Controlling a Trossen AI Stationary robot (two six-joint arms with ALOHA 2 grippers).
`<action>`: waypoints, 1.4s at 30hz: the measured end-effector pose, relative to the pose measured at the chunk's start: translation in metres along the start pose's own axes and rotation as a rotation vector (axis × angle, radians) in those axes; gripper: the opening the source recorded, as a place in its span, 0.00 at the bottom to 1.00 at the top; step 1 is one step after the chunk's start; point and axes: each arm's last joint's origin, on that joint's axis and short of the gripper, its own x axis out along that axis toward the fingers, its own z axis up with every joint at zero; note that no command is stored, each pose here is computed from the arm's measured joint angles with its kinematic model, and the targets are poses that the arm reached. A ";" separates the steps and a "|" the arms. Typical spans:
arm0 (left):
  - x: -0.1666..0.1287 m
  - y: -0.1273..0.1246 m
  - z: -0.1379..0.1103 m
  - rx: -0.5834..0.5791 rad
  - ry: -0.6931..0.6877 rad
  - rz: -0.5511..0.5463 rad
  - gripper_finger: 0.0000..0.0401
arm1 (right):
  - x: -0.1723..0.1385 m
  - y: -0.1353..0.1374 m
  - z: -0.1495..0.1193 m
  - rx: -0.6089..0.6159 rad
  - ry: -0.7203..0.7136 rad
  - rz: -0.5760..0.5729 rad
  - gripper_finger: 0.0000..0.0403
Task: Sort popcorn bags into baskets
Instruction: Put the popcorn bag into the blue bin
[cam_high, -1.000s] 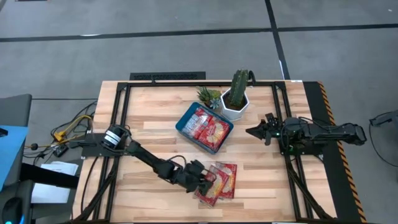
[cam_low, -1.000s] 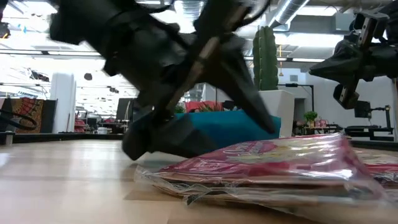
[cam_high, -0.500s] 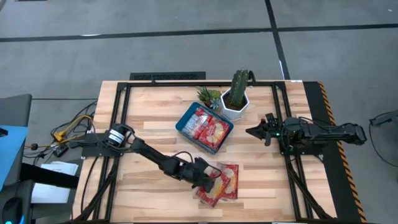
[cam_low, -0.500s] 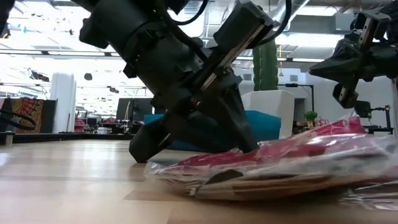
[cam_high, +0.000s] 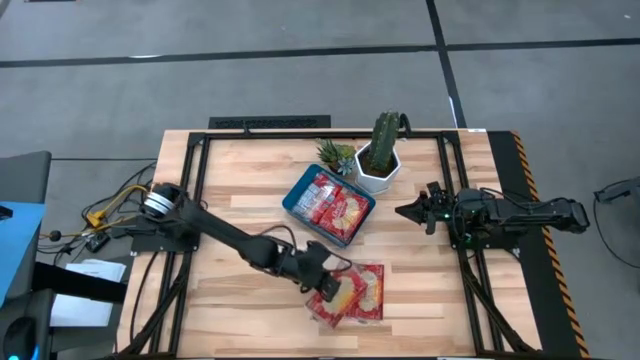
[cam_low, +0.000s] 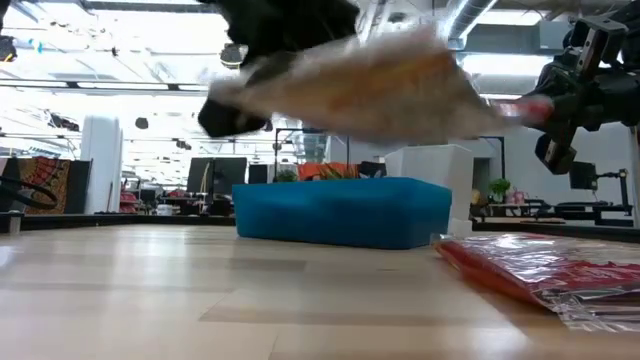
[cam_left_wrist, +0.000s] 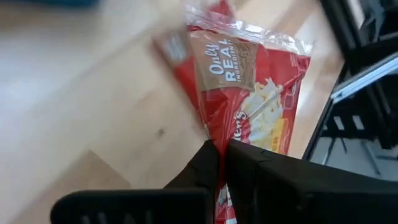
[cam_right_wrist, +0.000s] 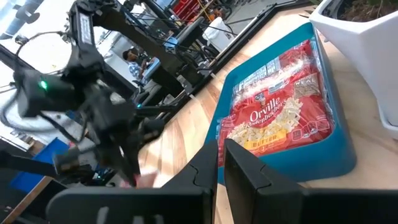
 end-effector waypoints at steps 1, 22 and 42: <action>-0.008 -0.002 0.005 0.007 -0.022 0.007 0.00 | 0.000 0.000 0.000 0.000 0.000 0.001 0.13; -0.103 0.102 0.197 0.125 -0.258 0.399 0.00 | 0.000 -0.001 -0.001 -0.008 0.005 -0.013 0.13; -0.056 0.137 0.206 0.119 -0.140 0.410 0.26 | 0.000 -0.001 -0.001 -0.009 0.006 -0.015 0.13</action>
